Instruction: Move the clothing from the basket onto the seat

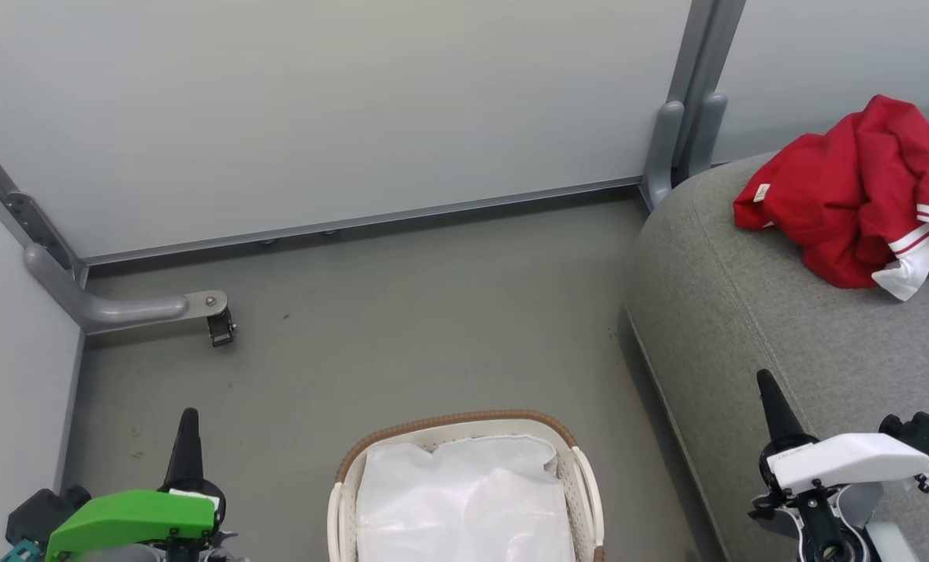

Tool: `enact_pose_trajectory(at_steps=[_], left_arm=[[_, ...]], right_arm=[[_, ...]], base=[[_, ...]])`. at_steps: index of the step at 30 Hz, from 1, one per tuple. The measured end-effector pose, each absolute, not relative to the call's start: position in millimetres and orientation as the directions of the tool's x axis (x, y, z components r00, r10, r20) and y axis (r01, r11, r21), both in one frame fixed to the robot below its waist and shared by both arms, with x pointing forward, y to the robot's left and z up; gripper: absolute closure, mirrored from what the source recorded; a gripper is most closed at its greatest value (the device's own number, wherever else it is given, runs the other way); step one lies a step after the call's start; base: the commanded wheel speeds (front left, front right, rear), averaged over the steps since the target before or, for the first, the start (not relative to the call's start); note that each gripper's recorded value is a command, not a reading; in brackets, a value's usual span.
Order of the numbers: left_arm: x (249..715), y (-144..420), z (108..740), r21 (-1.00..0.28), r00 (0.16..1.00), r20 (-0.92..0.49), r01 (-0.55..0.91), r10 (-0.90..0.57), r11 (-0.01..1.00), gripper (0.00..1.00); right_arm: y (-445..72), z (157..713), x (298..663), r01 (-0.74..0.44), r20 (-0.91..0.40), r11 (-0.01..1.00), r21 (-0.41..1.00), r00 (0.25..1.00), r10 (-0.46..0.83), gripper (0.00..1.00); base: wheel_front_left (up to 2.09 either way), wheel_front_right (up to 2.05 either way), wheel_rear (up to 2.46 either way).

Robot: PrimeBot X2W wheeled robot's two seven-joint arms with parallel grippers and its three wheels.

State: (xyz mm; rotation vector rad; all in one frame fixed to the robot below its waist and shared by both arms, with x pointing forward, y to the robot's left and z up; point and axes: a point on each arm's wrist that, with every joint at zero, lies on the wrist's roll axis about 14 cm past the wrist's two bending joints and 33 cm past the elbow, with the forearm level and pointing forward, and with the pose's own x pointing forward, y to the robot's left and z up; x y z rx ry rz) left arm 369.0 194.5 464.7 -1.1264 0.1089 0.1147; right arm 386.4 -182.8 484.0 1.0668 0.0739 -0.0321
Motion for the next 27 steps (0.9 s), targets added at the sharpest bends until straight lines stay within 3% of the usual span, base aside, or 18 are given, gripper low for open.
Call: enact_pose_trajectory(at_steps=[27], left_arm=[[379, 196, 482, -0.973, 0.996, -0.091, -0.092, 0.013, 0.214, 1.00]], right_arm=[[-191, 492, 387, 0.052, -0.055, 0.244, 0.968, 0.998, 0.003, 1.00]], base=[[0.00, 0.00, 0.00]])
